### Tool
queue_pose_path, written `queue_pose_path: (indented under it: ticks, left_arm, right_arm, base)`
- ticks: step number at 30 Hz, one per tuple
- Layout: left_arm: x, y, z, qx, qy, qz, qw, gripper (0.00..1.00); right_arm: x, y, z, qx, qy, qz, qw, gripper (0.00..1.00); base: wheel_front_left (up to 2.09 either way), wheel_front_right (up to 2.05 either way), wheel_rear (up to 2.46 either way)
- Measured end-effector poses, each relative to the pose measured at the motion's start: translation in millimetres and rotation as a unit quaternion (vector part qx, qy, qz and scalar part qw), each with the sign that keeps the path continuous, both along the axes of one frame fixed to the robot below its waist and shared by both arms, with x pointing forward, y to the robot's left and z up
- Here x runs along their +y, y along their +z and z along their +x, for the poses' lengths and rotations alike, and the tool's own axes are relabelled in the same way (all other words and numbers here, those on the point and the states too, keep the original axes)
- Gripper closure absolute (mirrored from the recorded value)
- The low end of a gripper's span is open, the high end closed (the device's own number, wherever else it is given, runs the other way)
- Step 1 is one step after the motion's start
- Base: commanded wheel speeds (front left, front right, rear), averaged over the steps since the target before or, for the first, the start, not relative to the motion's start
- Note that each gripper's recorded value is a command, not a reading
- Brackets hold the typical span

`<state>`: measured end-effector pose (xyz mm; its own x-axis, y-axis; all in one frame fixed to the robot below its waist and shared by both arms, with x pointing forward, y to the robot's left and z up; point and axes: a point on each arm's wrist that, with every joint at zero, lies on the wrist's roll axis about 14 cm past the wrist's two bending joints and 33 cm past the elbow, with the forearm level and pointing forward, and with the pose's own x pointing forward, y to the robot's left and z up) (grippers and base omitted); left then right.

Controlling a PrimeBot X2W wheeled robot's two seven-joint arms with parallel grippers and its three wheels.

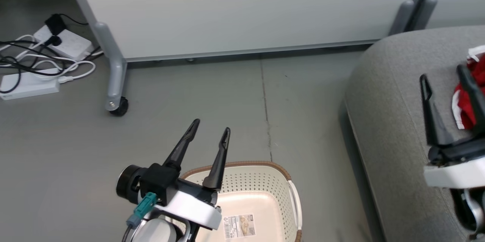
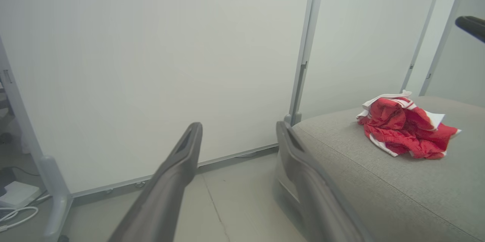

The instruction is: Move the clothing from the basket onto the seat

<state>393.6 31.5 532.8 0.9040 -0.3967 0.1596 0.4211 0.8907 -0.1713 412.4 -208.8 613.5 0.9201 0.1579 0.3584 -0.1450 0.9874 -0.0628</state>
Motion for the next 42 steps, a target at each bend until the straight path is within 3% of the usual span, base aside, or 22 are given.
queue_pose_path:
  ticks: [5,14,18,26,42]
  left_arm:
    - [55,3,-3,0.007,0.102,-0.016,0.995,0.00]
    - [94,-16,-23,0.028,0.170,0.015,0.985,0.00]
    - [101,-28,-31,0.036,0.186,0.052,0.981,0.00]
    - [122,-42,-42,0.061,0.229,0.055,0.970,0.00]
    - [130,-49,-44,0.085,0.234,0.003,0.968,0.00]
  right_arm:
    - [33,-24,-7,0.028,0.027,0.014,0.999,0.00]
    - [69,-57,-17,0.074,0.049,0.042,0.995,0.00]
    - [78,-68,-21,0.091,0.055,0.040,0.994,0.00]
    - [85,-83,-28,0.113,0.058,0.047,0.991,0.00]
    - [89,-90,-31,0.125,0.060,0.046,0.989,0.00]
  base:
    - [0.00,0.00,0.00]
    - [0.00,0.00,0.00]
    - [0.00,0.00,0.00]
    - [0.00,0.00,0.00]
    - [0.00,0.00,0.00]
